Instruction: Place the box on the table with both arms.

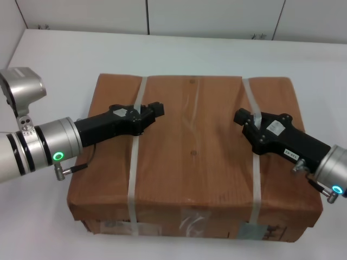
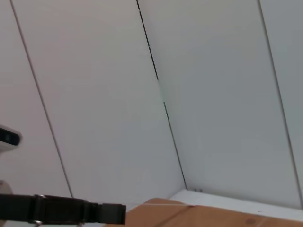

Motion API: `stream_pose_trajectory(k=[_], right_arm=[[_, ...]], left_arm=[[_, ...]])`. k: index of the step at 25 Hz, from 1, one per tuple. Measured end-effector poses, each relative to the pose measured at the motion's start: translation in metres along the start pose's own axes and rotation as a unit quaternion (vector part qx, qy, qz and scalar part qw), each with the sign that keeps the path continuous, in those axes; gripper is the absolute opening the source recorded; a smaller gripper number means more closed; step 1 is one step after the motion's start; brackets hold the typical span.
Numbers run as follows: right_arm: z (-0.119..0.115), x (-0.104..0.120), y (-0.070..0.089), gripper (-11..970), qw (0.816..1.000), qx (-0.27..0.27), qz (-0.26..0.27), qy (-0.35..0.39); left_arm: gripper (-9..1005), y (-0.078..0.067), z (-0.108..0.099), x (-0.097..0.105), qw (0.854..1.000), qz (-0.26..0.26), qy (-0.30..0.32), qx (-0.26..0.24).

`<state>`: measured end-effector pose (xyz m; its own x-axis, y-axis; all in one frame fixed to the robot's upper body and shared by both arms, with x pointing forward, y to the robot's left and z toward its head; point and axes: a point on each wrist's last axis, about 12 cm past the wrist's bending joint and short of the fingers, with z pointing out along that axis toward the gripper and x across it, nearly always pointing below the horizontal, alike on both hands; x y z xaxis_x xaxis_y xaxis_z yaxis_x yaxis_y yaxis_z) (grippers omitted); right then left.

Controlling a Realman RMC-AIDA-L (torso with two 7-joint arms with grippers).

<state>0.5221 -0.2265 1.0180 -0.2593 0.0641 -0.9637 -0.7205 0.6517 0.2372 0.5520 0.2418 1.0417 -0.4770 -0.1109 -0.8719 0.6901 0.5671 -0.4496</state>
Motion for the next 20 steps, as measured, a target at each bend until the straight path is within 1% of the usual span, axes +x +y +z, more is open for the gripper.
stream_pose_trajectory(k=[3,5,6,7,11,13,16,20], right_arm=[[0.009,0.001,-0.005,50,1.0,0.015,-0.005,0.025],[0.017,0.002,-0.007,50,0.999,0.026,-0.008,0.046],[0.025,0.003,-0.007,50,0.998,0.03,-0.011,0.062],[0.025,0.003,-0.007,51,0.998,0.03,-0.011,0.062],[0.04,0.002,-0.007,52,0.995,0.036,-0.018,0.091],[0.044,0.004,-0.005,52,0.994,0.038,-0.018,0.102],[0.048,0.007,-0.004,53,0.992,0.044,-0.017,0.116],[0.05,0.011,-0.004,53,0.989,0.048,-0.023,0.137]], left_arm=[[140,0.004,0.001,0.004,1.0,0.012,0.01,-0.021],[145,0.006,0.007,0.009,0.998,0.027,0.027,-0.044],[148,0.006,0.007,0.009,0.998,0.027,0.027,-0.044],[150,0.008,0.01,0.011,0.997,0.035,0.037,-0.056],[161,0.013,0.013,0.017,0.993,0.046,0.06,-0.087],[167,0.015,0.013,0.018,0.992,0.048,0.064,-0.094],[175,0.022,0.012,0.021,0.987,0.056,0.082,-0.126],[186,0.023,0.013,0.024,0.984,0.06,0.092,-0.138]])
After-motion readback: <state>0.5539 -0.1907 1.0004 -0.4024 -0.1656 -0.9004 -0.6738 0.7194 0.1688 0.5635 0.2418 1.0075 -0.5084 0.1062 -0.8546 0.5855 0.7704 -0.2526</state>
